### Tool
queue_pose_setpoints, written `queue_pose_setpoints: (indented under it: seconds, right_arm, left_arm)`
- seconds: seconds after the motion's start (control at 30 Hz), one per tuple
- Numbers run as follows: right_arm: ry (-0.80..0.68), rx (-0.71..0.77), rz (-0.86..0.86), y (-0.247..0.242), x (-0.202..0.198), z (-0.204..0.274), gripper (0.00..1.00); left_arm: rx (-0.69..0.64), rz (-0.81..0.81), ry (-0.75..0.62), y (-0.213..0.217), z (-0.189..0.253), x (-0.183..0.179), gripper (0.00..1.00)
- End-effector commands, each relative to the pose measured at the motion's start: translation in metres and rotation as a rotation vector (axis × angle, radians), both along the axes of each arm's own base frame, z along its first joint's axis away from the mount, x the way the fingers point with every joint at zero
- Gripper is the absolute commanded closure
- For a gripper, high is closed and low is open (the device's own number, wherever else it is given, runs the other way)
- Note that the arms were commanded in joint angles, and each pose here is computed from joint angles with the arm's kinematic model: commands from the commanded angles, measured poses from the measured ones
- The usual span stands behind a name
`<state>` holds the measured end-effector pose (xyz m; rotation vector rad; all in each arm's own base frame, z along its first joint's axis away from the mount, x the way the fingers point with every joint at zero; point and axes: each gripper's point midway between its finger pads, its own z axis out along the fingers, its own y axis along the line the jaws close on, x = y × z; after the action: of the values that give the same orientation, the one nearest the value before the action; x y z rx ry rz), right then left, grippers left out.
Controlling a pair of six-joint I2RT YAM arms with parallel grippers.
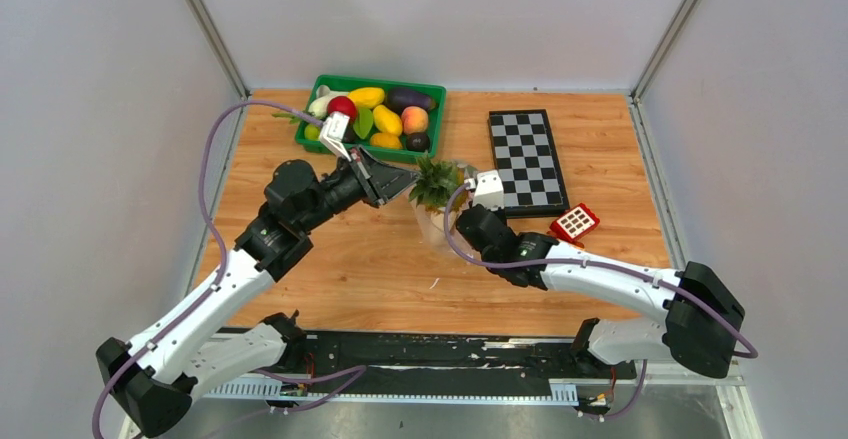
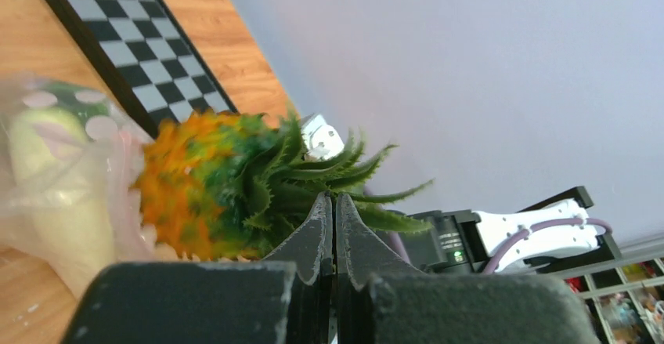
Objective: Open the zip-top bag and remove the fake food
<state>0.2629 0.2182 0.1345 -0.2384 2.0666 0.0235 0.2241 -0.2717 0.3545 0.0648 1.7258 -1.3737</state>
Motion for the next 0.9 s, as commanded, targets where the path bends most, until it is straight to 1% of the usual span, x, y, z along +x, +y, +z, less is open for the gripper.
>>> queue_pose_setpoints:
  seconds: [0.0,0.17,0.3,0.43,0.53,0.6,0.7,0.87]
  right_arm:
    - [0.030,-0.007,-0.050,-0.011,0.002,-0.008,1.00]
    - [0.026,0.003,-0.030,-0.007,0.002,-0.007,1.00]
    - [0.043,-0.004,-0.021,-0.005,0.001,-0.013,1.00]
    - [0.054,0.001,-0.008,-0.004,-0.001,-0.013,1.00]
    - [0.053,0.007,0.007,-0.003,-0.003,-0.010,1.00]
    - [0.051,0.014,0.019,-0.003,-0.004,-0.008,1.00]
    - [0.052,0.020,0.046,-0.001,-0.006,-0.005,1.00]
    - [0.049,0.033,0.087,0.003,-0.009,0.003,1.00]
  left_arm:
    - [-0.095,-0.001,-0.192,0.017,0.069,-0.013,1.00]
    - [-0.065,0.063,-0.194,0.031,0.066,-0.001,1.00]
    - [-0.055,0.102,-0.252,0.040,0.090,0.014,1.00]
    - [-0.017,0.181,-0.298,0.052,0.109,0.041,1.00]
    - [0.014,0.255,-0.328,0.064,0.118,0.068,1.00]
    - [0.052,0.322,-0.337,0.073,0.116,0.091,1.00]
    - [0.139,0.406,-0.339,0.083,0.100,0.130,1.00]
    - [0.359,0.507,-0.350,0.095,0.056,0.195,1.00]
